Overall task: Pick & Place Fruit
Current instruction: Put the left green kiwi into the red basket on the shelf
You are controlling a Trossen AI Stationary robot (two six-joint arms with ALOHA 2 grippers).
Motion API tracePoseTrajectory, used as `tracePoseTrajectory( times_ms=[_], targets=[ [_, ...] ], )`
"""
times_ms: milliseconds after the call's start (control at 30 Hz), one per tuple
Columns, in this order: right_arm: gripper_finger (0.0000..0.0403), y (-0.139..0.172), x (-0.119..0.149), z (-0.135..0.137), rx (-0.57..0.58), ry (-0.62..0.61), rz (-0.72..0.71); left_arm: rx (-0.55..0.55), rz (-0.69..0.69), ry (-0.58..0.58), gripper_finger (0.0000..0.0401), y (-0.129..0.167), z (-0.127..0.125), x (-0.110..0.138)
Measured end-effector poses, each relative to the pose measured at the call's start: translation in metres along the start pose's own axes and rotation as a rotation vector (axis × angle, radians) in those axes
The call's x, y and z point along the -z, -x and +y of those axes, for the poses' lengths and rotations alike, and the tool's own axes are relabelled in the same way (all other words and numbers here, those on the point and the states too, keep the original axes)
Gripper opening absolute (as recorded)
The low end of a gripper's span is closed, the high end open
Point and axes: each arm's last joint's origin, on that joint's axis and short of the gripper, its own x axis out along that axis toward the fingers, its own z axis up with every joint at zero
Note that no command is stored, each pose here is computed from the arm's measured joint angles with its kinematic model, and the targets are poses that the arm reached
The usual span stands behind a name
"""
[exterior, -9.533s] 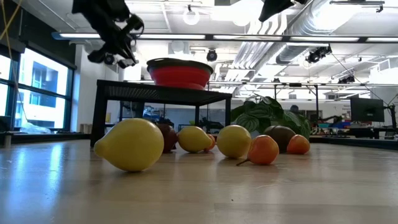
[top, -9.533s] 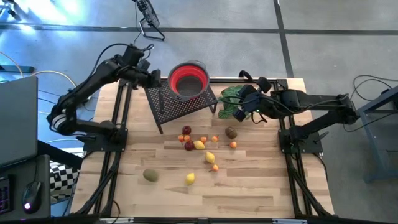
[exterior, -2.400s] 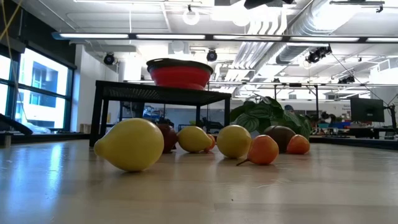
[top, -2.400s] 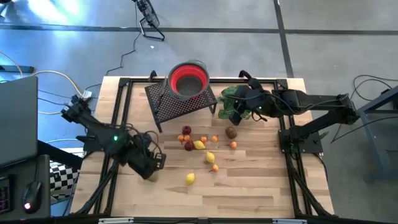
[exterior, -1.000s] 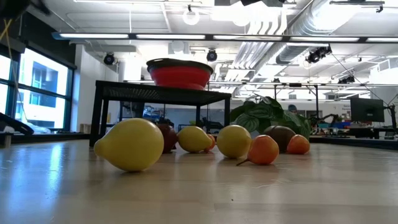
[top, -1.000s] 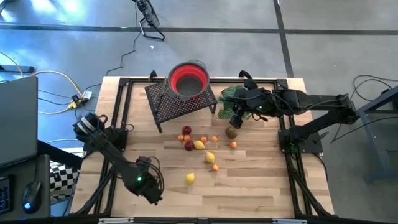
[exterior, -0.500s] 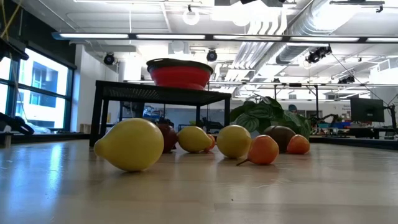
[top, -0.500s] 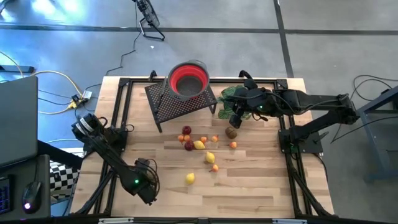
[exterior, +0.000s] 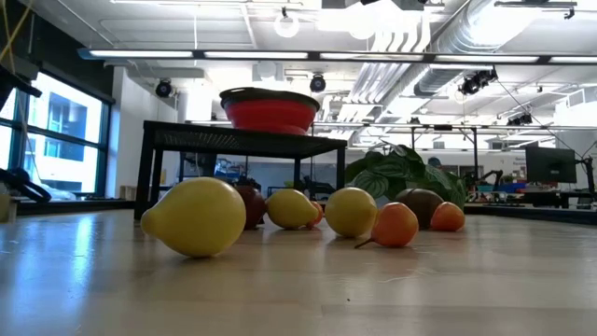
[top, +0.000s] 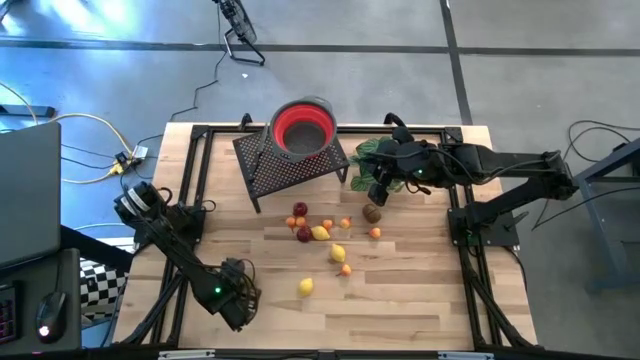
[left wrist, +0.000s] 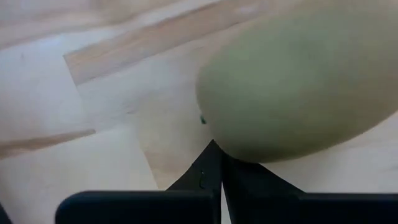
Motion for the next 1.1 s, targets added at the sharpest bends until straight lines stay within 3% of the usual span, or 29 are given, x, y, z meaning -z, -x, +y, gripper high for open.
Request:
tracePoseTrajectory(
  times_ms=[100,200,300,567,667,900,1100],
  targets=[
    [0.0043,0.000,0.000,0.000,0.000,-0.002,-0.003,0.006,-0.040,0.010,0.0000,0.000,0.001,-0.002],
    [0.0043,0.000,0.000,0.000,0.000,-0.002,-0.003,0.020,-0.163,0.050,0.0000,-0.002,0.003,-0.008],
    [0.0043,0.000,0.000,0.000,0.000,-0.002,-0.003,0.082,-0.232,0.073,0.0000,-0.002,0.001,-0.010],
    [0.0043,0.000,0.000,0.000,-0.001,-0.001,-0.003,0.111,-0.266,0.093,0.0000,0.000,0.000,-0.011],
    [0.0043,0.000,0.000,0.000,-0.001,-0.001,-0.003,0.135,-0.269,0.096,0.0000,0.012,0.000,-0.012],
    [0.0043,0.000,0.000,0.000,-0.001,-0.002,-0.003,0.313,-0.308,0.192,0.0000,0.050,0.000,-0.027],
    [0.0043,0.000,0.000,0.000,0.000,-0.002,-0.003,0.335,-0.375,-0.013,0.0003,0.054,-0.011,-0.039]
  ],
)
